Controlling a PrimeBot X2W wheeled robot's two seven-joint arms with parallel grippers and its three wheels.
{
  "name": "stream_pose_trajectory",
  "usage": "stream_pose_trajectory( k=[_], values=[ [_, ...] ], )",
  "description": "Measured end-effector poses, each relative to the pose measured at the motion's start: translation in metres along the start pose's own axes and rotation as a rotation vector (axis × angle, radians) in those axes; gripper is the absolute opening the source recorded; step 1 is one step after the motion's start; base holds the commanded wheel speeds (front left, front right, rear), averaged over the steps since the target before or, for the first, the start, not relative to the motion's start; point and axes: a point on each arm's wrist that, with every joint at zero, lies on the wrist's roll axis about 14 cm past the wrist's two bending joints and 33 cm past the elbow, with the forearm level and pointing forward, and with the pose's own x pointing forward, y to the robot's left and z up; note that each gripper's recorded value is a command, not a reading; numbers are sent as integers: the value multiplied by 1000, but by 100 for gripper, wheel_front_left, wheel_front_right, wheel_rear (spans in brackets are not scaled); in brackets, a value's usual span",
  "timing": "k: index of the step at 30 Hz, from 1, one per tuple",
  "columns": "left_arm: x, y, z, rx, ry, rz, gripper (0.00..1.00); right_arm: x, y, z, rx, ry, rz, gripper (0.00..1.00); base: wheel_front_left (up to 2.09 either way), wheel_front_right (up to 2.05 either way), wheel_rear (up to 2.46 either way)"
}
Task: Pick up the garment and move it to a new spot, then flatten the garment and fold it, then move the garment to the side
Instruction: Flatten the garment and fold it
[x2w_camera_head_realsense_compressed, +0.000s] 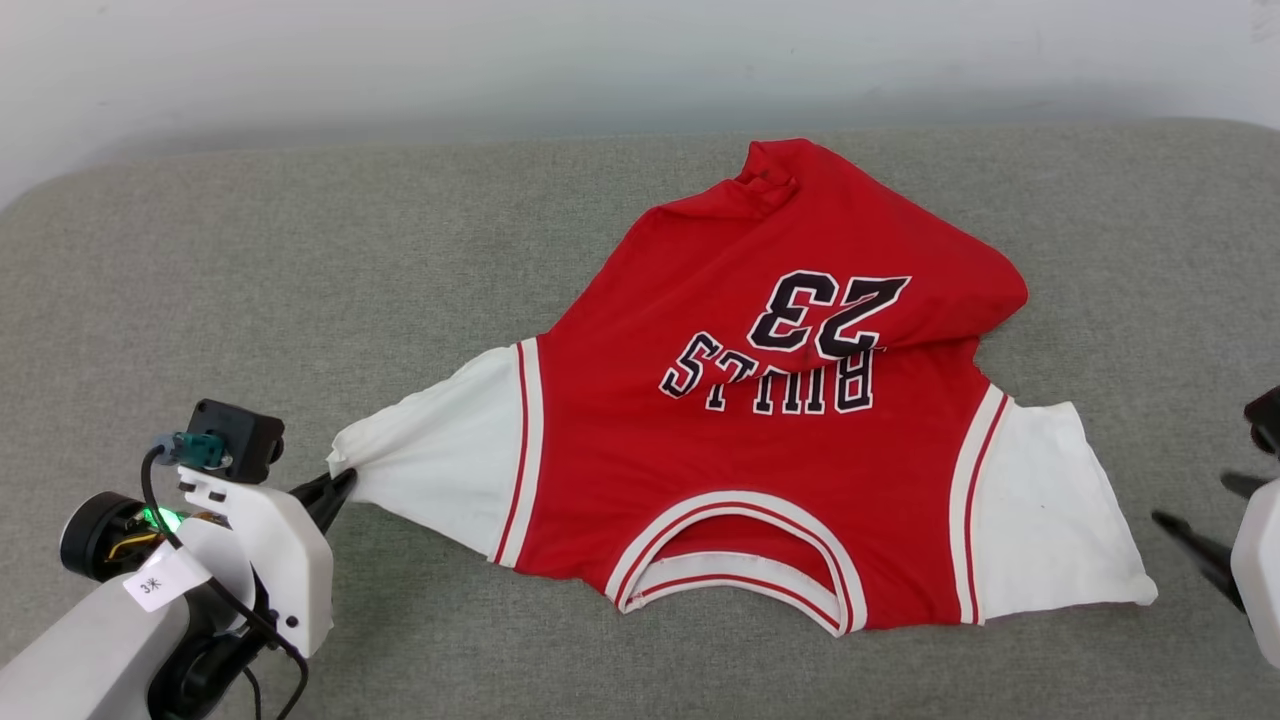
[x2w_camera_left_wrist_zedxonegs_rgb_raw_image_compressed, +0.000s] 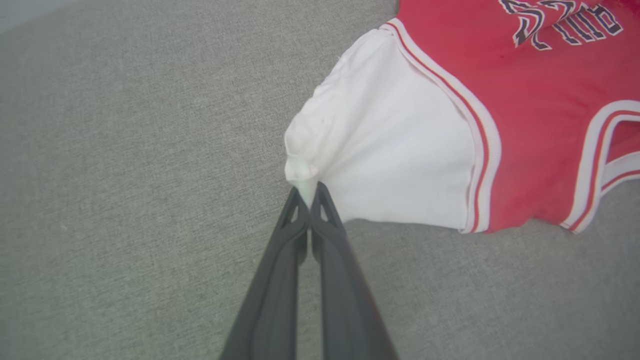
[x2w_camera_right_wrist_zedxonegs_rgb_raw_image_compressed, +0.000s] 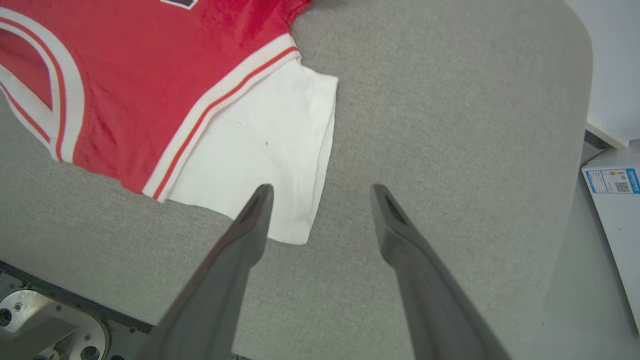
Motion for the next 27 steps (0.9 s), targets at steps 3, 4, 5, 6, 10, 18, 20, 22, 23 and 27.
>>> stream_pose_trajectory(
  k=[3, 4, 5, 6, 10, 18, 20, 22, 23, 27],
  values=[
    [-2, -2, 1, -3, -9, 0, 0, 6, 2, -22, -3, 118, 17, 100, 0, 0, 0],
    [-2, -2, 2, -2, -14, 2, 0, 9, 4, -29, 1, 152, 26, 100, 0, 0, 0],
    [-2, -3, 2, 2, -15, 2, 0, 12, 6, -35, 4, 178, 32, 100, 0, 0, 0],
    [-3, -3, 2, 4, -14, 1, 0, 16, 6, -40, 11, 197, 35, 100, 0, 0, 0],
    [0, -5, 1, 10, -11, -3, 0, 33, 9, -52, 36, 257, 49, 100, 0, 0, 0],
    [8, -2, 4, 19, -14, -4, 0, 70, 22, -82, 71, 354, 78, 100, 0, 0, 0],
    [8, -2, 3, 16, -13, -2, 0, 75, 26, -92, 57, 387, 88, 100, 0, 0, 0],
    [8, -1, 1, 18, -11, 1, 0, 78, 29, -98, 52, 406, 98, 100, 0, 0, 0],
    [8, -1, 2, 19, -16, 1, 0, 78, 30, -99, 48, 408, 102, 100, 0, 0, 0],
    [7, -4, 5, 21, -31, -3, 0, 77, 34, -101, 63, 391, 115, 0, 0, 0, 0]
  ],
)
